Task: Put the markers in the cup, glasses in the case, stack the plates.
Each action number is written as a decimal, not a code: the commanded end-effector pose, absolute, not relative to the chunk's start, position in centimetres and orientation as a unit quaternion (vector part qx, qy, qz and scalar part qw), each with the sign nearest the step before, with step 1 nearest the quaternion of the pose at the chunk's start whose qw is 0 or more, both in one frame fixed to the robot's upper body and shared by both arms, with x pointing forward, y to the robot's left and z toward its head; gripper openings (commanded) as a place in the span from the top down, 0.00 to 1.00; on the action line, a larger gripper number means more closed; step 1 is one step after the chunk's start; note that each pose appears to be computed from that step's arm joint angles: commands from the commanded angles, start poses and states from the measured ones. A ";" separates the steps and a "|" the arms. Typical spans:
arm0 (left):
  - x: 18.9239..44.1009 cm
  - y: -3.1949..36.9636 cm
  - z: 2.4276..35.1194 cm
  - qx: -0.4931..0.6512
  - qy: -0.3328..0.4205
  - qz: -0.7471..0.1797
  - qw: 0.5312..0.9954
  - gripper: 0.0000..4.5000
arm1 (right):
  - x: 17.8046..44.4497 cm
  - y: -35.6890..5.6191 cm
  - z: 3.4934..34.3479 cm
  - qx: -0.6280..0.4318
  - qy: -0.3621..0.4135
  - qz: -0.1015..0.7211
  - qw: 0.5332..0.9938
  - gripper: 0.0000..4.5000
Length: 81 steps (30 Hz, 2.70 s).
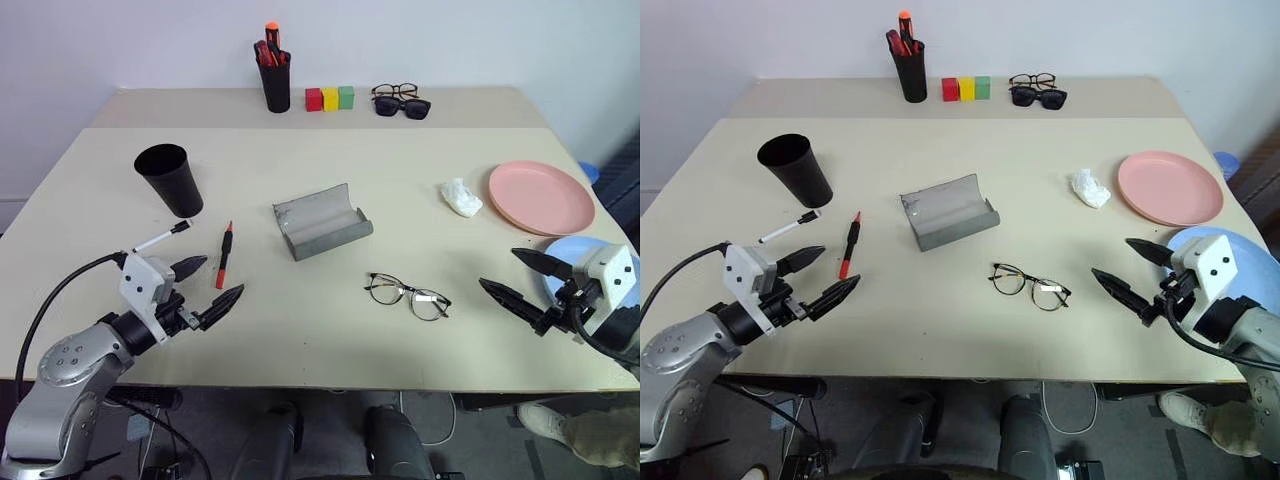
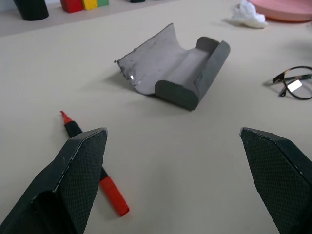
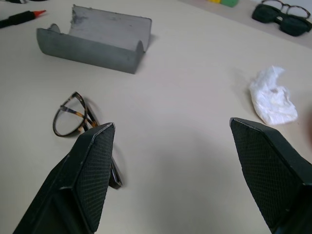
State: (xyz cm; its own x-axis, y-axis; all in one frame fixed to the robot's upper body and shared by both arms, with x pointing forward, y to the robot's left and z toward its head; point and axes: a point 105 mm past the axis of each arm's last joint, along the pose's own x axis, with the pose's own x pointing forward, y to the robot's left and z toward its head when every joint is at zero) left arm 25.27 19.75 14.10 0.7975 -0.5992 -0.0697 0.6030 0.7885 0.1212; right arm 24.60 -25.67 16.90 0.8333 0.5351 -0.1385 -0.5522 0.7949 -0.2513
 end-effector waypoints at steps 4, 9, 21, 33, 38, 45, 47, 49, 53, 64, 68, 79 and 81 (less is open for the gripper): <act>25.0 19.6 15.2 0.082 -0.015 -0.317 0.945 0.00 | 24.6 -24.8 18.1 -0.149 0.014 0.296 0.943 0.15; 25.1 19.6 15.2 0.085 -0.019 -0.315 0.945 0.00 | 24.6 -24.6 18.2 -0.149 0.014 0.297 0.943 0.15; 25.5 19.4 15.1 0.076 -0.028 -0.302 0.950 0.00 | 24.9 -24.8 17.5 -0.148 0.012 0.300 0.942 0.15; 27.5 20.1 15.0 0.032 0.008 -0.223 0.974 0.00 | 26.0 -21.6 16.5 -0.133 -0.020 0.417 0.899 0.15; 28.5 20.7 14.7 0.020 0.057 -0.177 0.982 0.00 | 26.6 -18.2 16.5 -0.125 -0.035 0.508 0.852 0.15; 30.9 22.7 14.6 0.016 0.094 -0.056 0.994 0.00 | 28.9 -16.1 17.3 -0.134 -0.061 0.535 0.832 0.15; 31.2 22.9 14.6 0.027 0.106 -0.037 0.993 0.00 | 29.3 -15.6 17.7 -0.135 -0.068 0.537 0.830 0.15; 31.9 23.4 13.9 0.044 0.140 -0.007 0.989 0.00 | 29.9 -14.8 18.5 -0.141 -0.082 0.533 0.831 0.15; 32.9 23.2 13.5 0.040 0.184 0.022 0.982 0.00 | 30.1 -13.6 19.3 -0.135 -0.100 0.526 0.834 0.15; 35.0 20.8 11.1 -0.030 0.307 0.019 0.951 0.00 | 29.8 -13.3 19.3 -0.141 -0.107 0.510 0.842 0.15; 35.4 21.0 10.9 -0.025 0.320 0.023 0.947 0.18 | 29.6 -12.7 19.7 -0.141 -0.111 0.508 0.843 0.13; 35.8 21.9 11.2 -0.023 0.321 0.042 0.946 0.99 | 29.7 -12.2 20.2 -0.139 -0.107 0.502 0.847 0.13; 35.8 21.6 11.5 -0.023 0.314 0.036 0.948 0.99 | 29.7 -12.3 20.3 -0.138 -0.107 0.501 0.848 0.13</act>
